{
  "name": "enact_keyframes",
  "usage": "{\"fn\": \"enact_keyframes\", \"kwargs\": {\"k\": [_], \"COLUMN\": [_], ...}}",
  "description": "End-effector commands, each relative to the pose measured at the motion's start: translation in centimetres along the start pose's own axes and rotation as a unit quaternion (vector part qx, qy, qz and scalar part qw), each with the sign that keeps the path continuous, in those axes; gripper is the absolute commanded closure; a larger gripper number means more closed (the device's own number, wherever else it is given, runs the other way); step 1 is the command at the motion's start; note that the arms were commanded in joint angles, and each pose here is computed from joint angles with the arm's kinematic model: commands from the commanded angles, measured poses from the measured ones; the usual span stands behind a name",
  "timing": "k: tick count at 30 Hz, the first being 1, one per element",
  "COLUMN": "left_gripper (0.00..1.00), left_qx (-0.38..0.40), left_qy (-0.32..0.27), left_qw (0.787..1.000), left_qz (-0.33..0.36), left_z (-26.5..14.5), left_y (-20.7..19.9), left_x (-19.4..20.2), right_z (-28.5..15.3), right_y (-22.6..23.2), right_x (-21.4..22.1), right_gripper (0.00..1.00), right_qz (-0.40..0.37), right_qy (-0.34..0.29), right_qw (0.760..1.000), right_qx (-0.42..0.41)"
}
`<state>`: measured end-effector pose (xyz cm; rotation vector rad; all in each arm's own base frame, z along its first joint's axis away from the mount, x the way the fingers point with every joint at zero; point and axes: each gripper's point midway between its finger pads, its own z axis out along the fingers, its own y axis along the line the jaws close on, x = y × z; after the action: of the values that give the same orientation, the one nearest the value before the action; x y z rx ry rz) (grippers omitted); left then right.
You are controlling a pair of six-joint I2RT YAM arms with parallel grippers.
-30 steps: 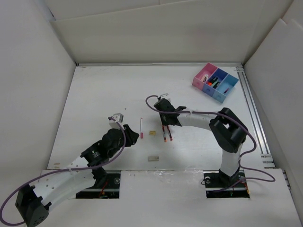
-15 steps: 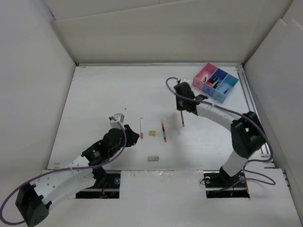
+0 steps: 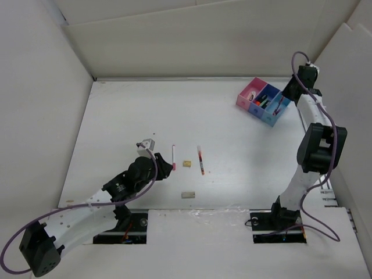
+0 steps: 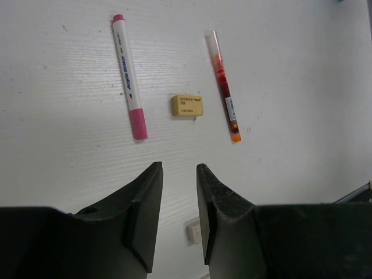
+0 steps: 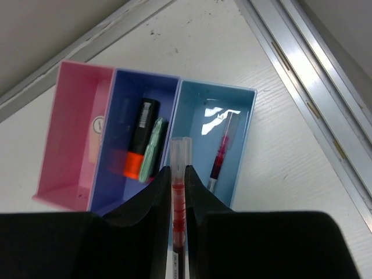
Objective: Sort the stationery into containers
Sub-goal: Place the pen in the storage box.
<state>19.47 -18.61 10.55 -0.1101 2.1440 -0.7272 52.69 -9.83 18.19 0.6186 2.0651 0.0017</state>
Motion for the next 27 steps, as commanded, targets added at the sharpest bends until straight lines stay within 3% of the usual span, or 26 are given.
{"fn": "enact_keyframes", "kwargs": {"k": [1, 5, 14, 19, 21, 27], "left_gripper": [0.74, 0.74, 0.74, 0.74, 0.74, 0.74], "left_qx": [0.017, 0.014, 0.010, 0.007, 0.007, 0.011], "left_qy": [-0.006, -0.003, -0.012, -0.009, -0.009, -0.013], "left_qw": [1.000, 1.000, 1.000, 1.000, 1.000, 1.000], "left_qz": [0.001, 0.002, 0.001, 0.002, 0.002, 0.001], "left_z": [0.3, 0.4, 0.4, 0.6, 0.4, 0.0], "left_y": [-0.9, -0.7, -0.7, -0.5, -0.5, -0.6], "left_x": [-0.3, -0.2, -0.5, -0.4, -0.4, -0.6], "right_z": [1.4, 4.3, 5.9, 6.1, 6.1, 2.8], "right_y": [2.1, 1.2, -1.8, -1.9, -1.8, 0.2], "right_x": [-2.9, -2.7, -2.5, -1.6, -1.5, -4.5], "right_gripper": [0.96, 0.94, 0.92, 0.81, 0.73, 0.66], "right_qz": [0.039, 0.053, 0.059, 0.059, 0.059, 0.043], "right_qy": [-0.022, -0.014, -0.011, 0.000, 0.002, -0.030], "right_qw": [0.998, 0.998, 0.998, 0.998, 0.998, 0.998], "right_qx": [-0.050, -0.039, -0.011, -0.012, -0.017, -0.038]}}
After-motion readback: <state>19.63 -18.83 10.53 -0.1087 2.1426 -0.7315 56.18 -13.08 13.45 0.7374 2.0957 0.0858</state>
